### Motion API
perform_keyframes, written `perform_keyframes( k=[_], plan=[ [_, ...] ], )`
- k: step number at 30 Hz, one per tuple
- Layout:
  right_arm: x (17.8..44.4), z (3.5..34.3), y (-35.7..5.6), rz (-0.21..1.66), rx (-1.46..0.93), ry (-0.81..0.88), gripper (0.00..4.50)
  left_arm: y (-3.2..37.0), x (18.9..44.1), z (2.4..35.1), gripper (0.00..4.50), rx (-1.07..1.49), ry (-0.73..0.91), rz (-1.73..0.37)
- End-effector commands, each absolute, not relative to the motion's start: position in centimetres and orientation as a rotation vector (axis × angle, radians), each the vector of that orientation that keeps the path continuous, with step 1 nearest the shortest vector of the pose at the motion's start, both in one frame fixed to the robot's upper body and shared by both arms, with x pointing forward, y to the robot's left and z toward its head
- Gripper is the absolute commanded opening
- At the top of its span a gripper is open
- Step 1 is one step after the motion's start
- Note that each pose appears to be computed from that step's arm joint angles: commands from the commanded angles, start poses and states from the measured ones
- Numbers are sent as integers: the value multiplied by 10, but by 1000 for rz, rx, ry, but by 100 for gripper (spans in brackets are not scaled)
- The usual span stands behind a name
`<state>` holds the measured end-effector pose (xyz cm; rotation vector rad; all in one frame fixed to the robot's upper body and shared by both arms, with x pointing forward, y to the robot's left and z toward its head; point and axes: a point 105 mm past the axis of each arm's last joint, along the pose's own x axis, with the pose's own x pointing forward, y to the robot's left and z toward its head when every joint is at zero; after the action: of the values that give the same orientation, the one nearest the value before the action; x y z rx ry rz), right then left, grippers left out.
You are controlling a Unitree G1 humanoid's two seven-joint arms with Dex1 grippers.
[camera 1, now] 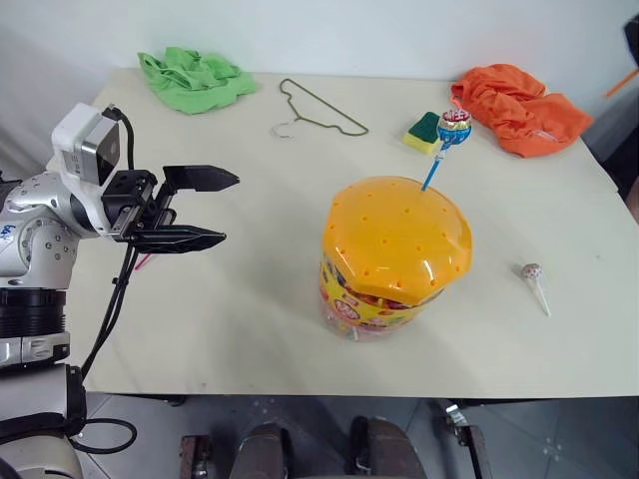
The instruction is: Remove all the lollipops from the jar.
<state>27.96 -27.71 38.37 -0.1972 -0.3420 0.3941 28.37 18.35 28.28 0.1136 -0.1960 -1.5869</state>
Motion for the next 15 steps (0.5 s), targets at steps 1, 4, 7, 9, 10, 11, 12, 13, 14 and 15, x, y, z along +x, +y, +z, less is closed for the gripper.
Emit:
perform_keyframes(
  k=[1, 4, 7, 9, 10, 11, 12, 13, 14, 15],
  plan=[
    [327, 305, -330, 162, -170, 33, 3, 185, 273, 289, 450, 160, -227, -1638],
    [355, 261, -338, 122, -122, 163, 3, 185, 272, 289, 450, 161, -225, -1634],
    [377, 230, -337, 103, -70, 255, 3, 186, 271, 289, 450, 164, -227, -1628],
    [392, 210, -339, 62, -35, 308, 3, 187, 270, 290, 450, 169, -228, -1619],
    [397, 202, -341, 44, -27, 333, 3, 188, 270, 290, 450, 171, -227, -1614],
    [401, 197, -341, 33, -27, 343, 3, 189, 270, 290, 450, 173, -226, -1609],
    [406, 193, -340, 27, -7, 350, 3, 189, 269, 290, 450, 174, -225, -1604],
    [410, 189, -339, 20, 8, 358, 3, 190, 268, 290, 450, 174, -225, -1602],
    [413, 185, -338, 13, 14, 367, 3, 190, 267, 290, 450, 175, -226, -1599],
    [415, 181, -338, 6, 15, 381, 3, 190, 266, 290, 450, 175, -227, -1596]
  ],
)
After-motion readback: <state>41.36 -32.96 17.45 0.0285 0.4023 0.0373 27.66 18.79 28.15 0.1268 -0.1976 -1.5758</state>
